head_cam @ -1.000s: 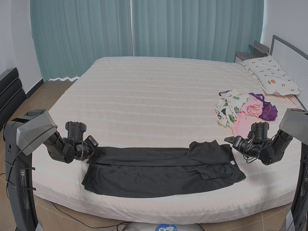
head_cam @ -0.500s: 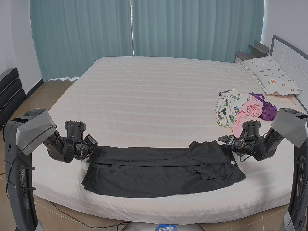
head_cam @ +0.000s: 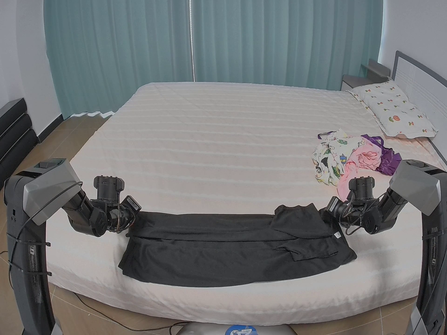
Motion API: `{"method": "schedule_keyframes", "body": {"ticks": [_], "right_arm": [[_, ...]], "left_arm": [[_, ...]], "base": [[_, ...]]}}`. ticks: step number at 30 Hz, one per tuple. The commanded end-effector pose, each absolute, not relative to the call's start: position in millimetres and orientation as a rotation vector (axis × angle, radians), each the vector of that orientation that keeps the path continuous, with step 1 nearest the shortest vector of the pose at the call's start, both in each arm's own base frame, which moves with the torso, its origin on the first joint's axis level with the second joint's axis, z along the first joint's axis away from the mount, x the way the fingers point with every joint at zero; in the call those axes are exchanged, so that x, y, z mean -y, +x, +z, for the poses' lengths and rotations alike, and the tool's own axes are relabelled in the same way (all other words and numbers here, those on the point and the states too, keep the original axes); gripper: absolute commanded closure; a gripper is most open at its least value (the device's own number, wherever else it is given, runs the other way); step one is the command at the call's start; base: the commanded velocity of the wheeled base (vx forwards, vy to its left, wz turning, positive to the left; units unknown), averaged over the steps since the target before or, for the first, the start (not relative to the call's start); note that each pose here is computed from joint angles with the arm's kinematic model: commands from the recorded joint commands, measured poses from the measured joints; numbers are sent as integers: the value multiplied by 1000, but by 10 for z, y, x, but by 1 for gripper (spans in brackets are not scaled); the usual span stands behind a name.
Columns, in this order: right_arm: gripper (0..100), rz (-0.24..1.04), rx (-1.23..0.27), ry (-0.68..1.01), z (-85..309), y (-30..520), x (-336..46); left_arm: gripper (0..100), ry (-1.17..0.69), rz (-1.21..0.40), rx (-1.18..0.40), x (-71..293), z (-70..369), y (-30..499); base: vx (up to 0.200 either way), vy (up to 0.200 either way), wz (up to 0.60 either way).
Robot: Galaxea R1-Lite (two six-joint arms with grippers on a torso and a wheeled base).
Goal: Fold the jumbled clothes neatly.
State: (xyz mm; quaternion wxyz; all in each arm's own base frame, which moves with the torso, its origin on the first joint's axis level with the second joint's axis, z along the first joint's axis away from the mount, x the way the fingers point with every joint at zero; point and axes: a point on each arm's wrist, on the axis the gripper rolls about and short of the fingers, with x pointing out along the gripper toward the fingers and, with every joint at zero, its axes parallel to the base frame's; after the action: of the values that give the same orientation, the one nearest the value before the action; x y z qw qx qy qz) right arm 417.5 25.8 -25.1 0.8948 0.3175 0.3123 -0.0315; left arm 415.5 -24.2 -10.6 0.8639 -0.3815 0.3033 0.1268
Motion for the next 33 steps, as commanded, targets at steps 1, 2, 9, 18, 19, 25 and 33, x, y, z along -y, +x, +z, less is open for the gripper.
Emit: {"method": "schedule_keyframes", "body": {"ticks": [1,2,9,18,19,25,33], "right_arm": [[100,-72,-636,666,-229,4184,-221],[100,-78,-630,674,-220,4187,-201],[100,-93,-599,690,-206,4201,-161],[100,-95,-575,700,-182,4237,-148],[100,-96,-568,702,-182,4241,-147],[100,-101,-551,706,-184,4253,-146],[100,-103,-569,704,-252,4245,-165]], "left_arm": [[100,-802,267,-625,229,-93,4172],[100,-805,266,-619,223,-97,4180],[100,-831,257,-560,173,-67,4217],[100,-839,274,-568,128,-141,4227],[100,-839,273,-567,128,-138,4230],[100,-839,272,-569,135,-136,4226],[0,-833,264,-585,180,-153,4206]], "base": [[0,0,0],[0,0,0],[0,0,0],[0,0,0],[0,0,0],[0,0,0],[0,0,0]]}}
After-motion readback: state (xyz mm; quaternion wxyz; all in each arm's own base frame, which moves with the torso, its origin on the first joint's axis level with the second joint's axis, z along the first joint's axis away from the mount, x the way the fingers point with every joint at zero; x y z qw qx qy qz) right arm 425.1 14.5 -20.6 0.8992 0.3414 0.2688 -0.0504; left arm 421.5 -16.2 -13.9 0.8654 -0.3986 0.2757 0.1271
